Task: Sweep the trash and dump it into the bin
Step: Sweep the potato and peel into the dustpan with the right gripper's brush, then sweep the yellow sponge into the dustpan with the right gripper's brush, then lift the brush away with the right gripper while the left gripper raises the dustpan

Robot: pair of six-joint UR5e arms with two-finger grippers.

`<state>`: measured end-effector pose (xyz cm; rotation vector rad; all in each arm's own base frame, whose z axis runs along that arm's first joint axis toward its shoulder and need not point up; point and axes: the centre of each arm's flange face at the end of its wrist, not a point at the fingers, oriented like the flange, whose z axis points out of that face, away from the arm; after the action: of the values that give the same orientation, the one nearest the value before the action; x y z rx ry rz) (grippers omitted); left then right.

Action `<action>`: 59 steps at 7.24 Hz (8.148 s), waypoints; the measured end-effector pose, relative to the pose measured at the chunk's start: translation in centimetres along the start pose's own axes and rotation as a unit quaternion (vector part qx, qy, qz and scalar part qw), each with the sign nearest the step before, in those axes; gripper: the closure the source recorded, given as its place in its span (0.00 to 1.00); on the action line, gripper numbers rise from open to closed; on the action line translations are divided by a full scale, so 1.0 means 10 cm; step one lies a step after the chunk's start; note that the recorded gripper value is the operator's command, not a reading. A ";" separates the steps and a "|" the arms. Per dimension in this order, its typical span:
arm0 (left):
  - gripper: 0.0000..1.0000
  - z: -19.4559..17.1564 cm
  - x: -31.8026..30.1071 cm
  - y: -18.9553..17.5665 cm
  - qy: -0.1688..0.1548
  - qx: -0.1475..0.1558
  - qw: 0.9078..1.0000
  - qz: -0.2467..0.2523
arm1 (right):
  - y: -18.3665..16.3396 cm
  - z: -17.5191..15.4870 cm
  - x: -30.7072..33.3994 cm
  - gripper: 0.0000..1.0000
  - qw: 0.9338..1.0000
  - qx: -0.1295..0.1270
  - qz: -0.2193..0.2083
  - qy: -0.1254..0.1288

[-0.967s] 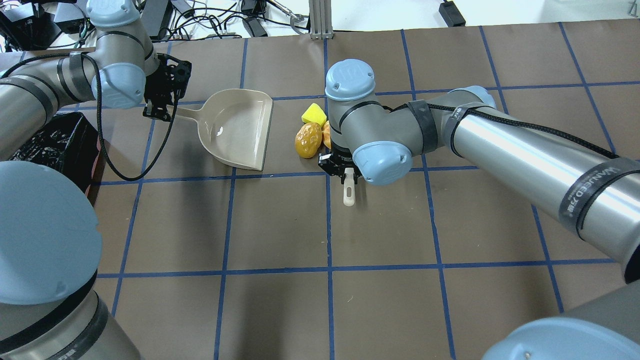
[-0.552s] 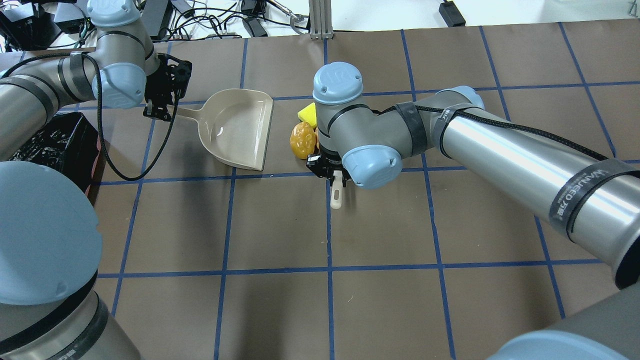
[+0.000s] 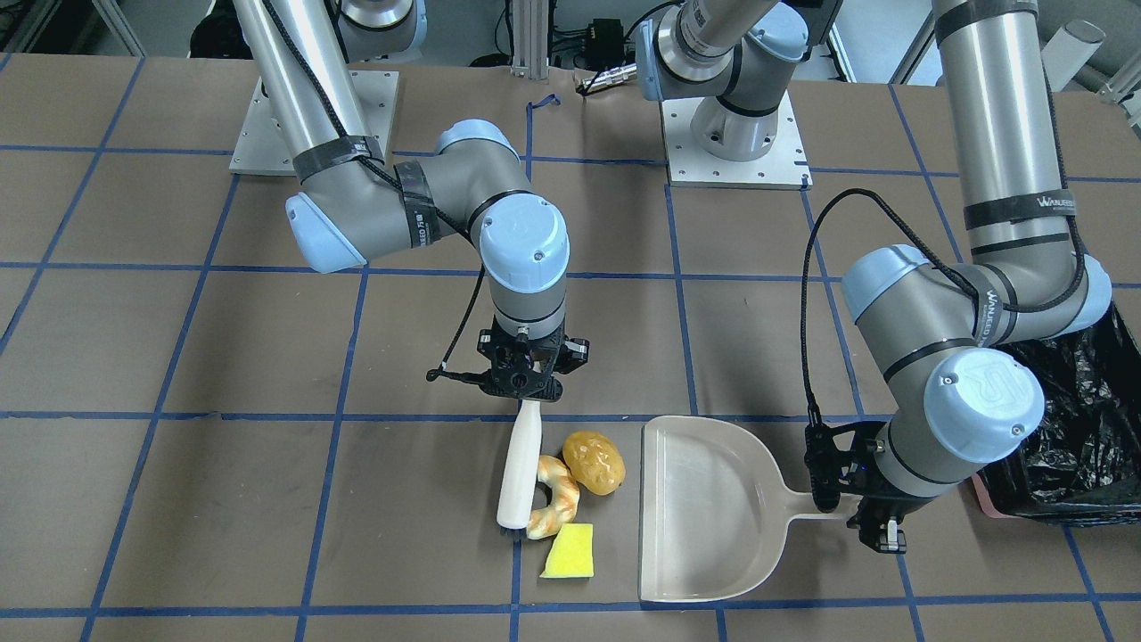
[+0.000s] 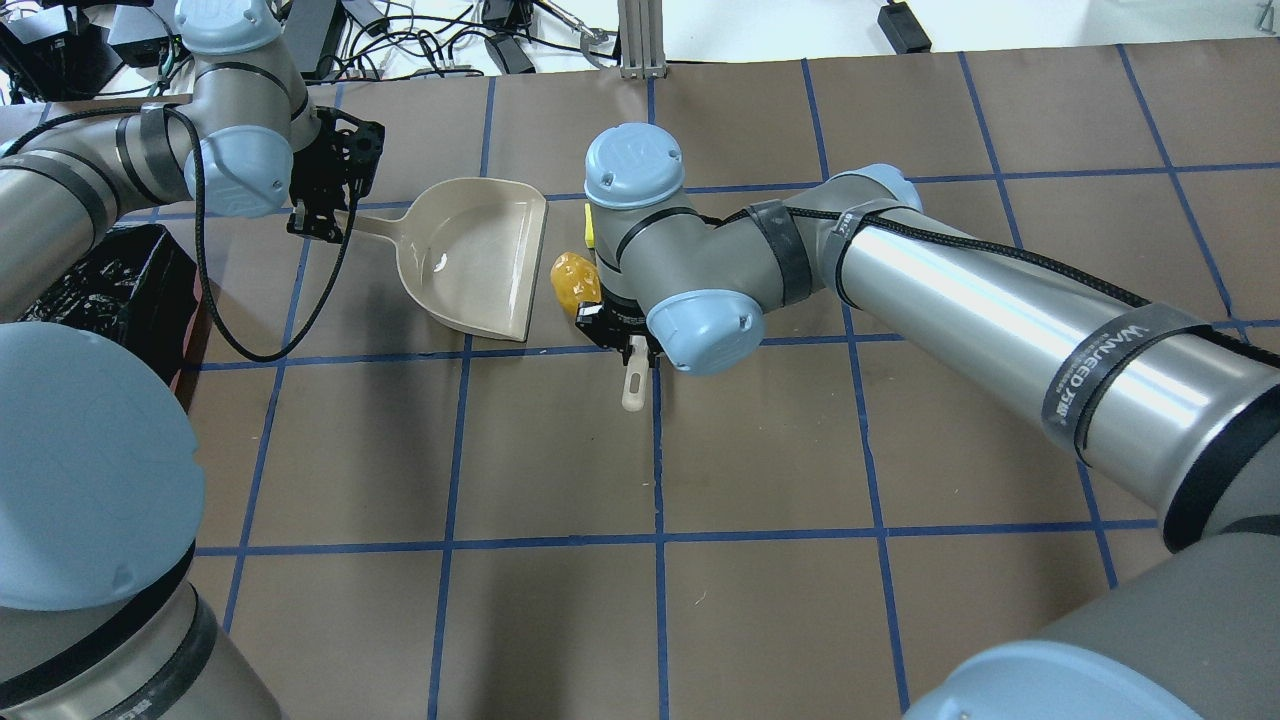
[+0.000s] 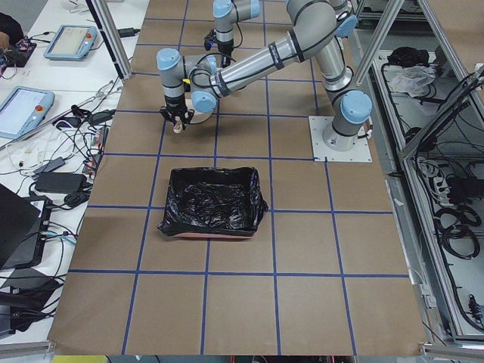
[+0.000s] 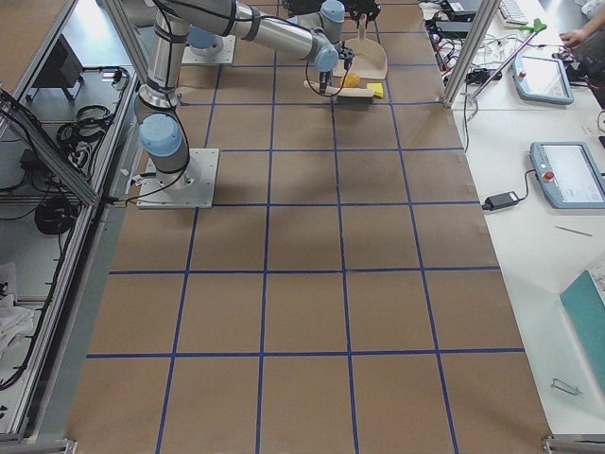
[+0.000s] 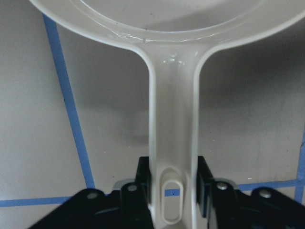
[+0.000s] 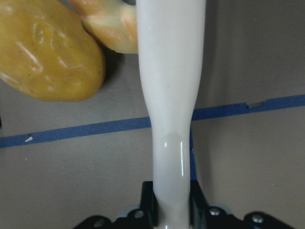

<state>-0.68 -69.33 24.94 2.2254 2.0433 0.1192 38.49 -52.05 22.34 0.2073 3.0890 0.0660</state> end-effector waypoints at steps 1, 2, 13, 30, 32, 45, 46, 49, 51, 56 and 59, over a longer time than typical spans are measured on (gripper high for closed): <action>0.96 0.00 0.00 0.00 0.001 0.000 1.000 -0.001 | 0.02 0.04 -0.06 1.00 1.000 -0.002 0.004 -0.006; 0.96 0.01 0.00 -0.01 0.002 0.001 1.000 -0.002 | 0.09 0.09 -0.15 1.00 1.000 -0.005 0.011 -0.008; 0.96 -0.02 -0.01 -0.08 -0.001 -0.001 1.000 0.000 | 0.20 0.15 -0.91 1.00 0.995 -0.030 0.066 -0.069; 0.96 -0.01 -0.01 -0.10 0.001 -0.001 1.000 0.001 | -1.02 0.01 -0.03 1.00 0.992 0.015 -0.115 0.051; 0.96 -0.01 -0.01 -0.10 0.001 -0.001 1.000 0.001 | -0.92 0.10 -0.15 1.00 0.995 -0.008 -0.092 0.036; 0.96 0.00 -0.01 -0.11 0.001 0.000 1.000 0.000 | 0.20 0.09 -1.37 1.00 0.998 -0.058 -0.002 -0.039; 0.96 0.01 -0.01 -0.10 0.002 0.000 1.000 0.000 | 0.24 0.05 -1.40 1.00 0.997 -0.058 0.000 -0.041; 0.96 0.02 -0.02 -0.09 0.002 0.003 1.000 -0.001 | 0.05 -0.37 -1.11 1.00 0.998 -0.048 -0.006 -0.032; 1.00 0.00 -0.01 -0.08 0.000 0.008 1.000 -0.008 | -0.28 -0.77 -0.48 1.00 0.998 -0.054 -0.021 -0.001; 1.00 0.02 0.04 0.19 -0.025 0.128 0.990 -0.055 | -1.24 -1.19 1.78 1.00 0.998 -0.033 0.003 0.054; 1.00 -0.30 0.23 0.75 -0.005 0.163 0.981 -0.102 | -1.58 -1.04 3.36 1.00 0.998 -0.034 -0.014 0.044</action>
<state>6.50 -67.52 28.92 2.1558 2.4197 -0.2638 2.59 -63.61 30.55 0.1612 3.1690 0.1842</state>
